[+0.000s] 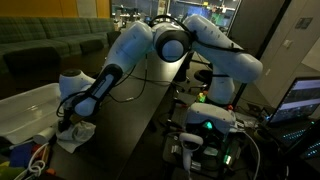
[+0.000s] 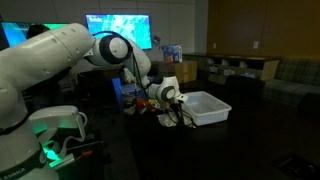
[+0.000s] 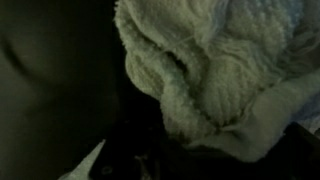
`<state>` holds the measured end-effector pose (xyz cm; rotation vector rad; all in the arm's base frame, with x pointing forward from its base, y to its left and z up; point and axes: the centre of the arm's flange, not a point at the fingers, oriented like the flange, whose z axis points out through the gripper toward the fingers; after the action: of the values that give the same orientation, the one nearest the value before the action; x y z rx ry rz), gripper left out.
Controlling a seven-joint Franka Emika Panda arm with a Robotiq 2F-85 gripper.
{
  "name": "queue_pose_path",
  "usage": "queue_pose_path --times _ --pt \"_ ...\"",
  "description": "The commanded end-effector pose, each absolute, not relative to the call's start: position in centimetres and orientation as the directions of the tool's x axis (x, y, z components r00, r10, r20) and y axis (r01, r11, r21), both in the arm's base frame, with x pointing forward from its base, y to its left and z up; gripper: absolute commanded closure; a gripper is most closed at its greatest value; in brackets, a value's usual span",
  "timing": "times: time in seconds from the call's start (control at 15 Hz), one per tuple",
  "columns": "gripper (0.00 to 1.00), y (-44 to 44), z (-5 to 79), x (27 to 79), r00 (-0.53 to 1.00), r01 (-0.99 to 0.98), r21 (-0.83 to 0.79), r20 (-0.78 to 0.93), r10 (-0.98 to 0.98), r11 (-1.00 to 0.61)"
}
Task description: Use the towel to push all contents to the left
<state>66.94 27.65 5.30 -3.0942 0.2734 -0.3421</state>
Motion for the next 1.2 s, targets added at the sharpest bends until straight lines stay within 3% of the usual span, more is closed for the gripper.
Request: queue_pose_path --times 0.0,1.13 --pt "0.99 31.1 4.3 67.8 0.962 -0.138 -0.070 0.229 -0.150 -0.988" --pt "0.99 47.2 5.0 64.7 0.963 0.038 -0.136 0.271 0.000 -0.990"
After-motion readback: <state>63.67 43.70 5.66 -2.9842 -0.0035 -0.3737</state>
